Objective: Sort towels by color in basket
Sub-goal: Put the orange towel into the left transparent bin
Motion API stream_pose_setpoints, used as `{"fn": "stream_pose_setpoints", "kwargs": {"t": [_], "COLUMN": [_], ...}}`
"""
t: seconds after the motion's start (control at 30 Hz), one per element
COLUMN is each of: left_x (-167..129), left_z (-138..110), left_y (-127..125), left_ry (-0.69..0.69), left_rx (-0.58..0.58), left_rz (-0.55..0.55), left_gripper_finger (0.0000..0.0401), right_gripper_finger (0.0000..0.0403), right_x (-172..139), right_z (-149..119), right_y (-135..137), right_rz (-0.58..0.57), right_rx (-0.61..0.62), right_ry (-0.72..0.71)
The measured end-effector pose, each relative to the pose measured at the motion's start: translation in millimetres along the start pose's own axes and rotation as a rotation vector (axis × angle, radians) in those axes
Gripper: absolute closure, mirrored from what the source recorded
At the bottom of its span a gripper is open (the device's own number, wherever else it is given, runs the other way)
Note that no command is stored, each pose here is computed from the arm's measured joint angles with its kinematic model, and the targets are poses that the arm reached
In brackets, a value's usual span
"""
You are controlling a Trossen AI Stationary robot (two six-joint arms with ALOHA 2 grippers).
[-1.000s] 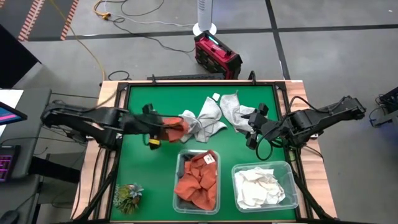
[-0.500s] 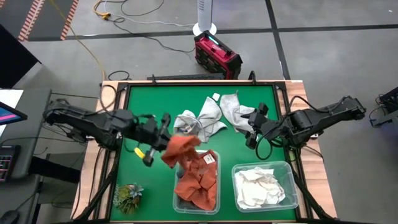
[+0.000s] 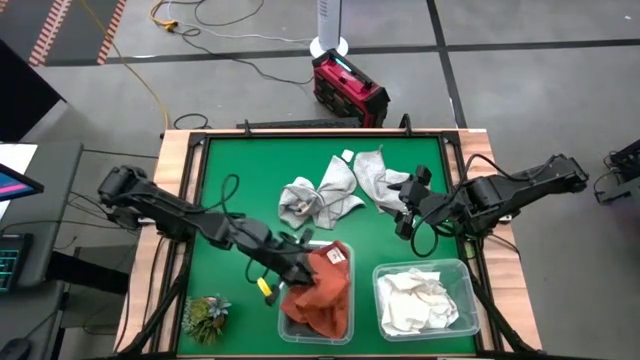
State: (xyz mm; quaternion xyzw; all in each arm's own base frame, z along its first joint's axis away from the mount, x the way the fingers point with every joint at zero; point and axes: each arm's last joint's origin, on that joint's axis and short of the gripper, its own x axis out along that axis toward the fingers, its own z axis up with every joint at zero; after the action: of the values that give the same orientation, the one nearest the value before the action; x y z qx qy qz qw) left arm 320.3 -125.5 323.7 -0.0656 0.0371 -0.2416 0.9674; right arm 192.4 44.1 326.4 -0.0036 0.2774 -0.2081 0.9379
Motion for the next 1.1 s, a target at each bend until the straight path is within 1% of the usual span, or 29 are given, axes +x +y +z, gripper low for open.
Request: {"fn": "stream_pose_setpoints", "kwargs": {"t": [0.1, 0.17, 0.27, 0.37, 0.43, 0.47, 0.53, 0.63, 0.7, 0.77, 0.9, 0.97, 1.03, 1.1], "left_x": [10, 18, 29, 36, 39, 40, 40, 41, 41, 43, 47, 47, 47, 47], "left_z": [-12, -22, -39, -55, -69, -77, -88, -90, -86, -80, -59, -56, -58, -60], "left_y": [2, 3, 8, 20, 30, 35, 43, 51, 52, 52, 42, 37, 34, 31], "left_ry": [0.028, 0.049, 0.106, 0.176, 0.254, 0.293, 0.363, 0.446, 0.485, 0.505, 0.548, 0.572, 0.587, 0.598], "left_rx": [-0.062, -0.112, -0.224, -0.401, -0.533, -0.583, -0.627, -0.605, -0.556, -0.483, -0.332, -0.267, -0.240, -0.231], "left_rz": [-0.030, -0.071, -0.103, -0.081, -0.049, -0.023, 0.023, 0.073, 0.127, 0.182, 0.269, 0.311, 0.335, 0.335], "left_gripper_finger": [0.0399, 0.0399, 0.0399, 0.0399, 0.0399, 0.0399, 0.0399, 0.0399, 0.0399, 0.0399, 0.0400, 0.0400, 0.0400, 0.0400], "right_gripper_finger": [0.0097, 0.0097, 0.0097, 0.0097, 0.0097, 0.0097, 0.0097, 0.0097, 0.0097, 0.0097, 0.0097, 0.0097, 0.0097, 0.0097], "right_x": [0, 0, 0, 0, 0, 0, 0, 0, 0, 0, 0, 0, 0, 0], "right_z": [0, 0, 0, 1, 1, 1, 1, 1, 1, 1, 1, 1, 1, 1], "right_y": [0, 0, 0, 0, 0, 0, 0, 0, 0, 0, 0, 0, 0, 0], "right_rz": [-0.001, -0.001, -0.001, 0.001, 0.002, 0.002, 0.003, 0.003, 0.003, 0.003, 0.001, 0.001, 0.001, 0.001], "right_rx": [-0.002, -0.001, 0.003, 0.007, 0.009, 0.010, 0.013, 0.013, 0.012, 0.011, 0.008, 0.008, 0.008, 0.008], "right_ry": [0.003, 0.002, 0.001, -0.004, -0.007, -0.007, -0.011, -0.011, -0.010, -0.010, -0.009, -0.009, -0.009, -0.009]}}
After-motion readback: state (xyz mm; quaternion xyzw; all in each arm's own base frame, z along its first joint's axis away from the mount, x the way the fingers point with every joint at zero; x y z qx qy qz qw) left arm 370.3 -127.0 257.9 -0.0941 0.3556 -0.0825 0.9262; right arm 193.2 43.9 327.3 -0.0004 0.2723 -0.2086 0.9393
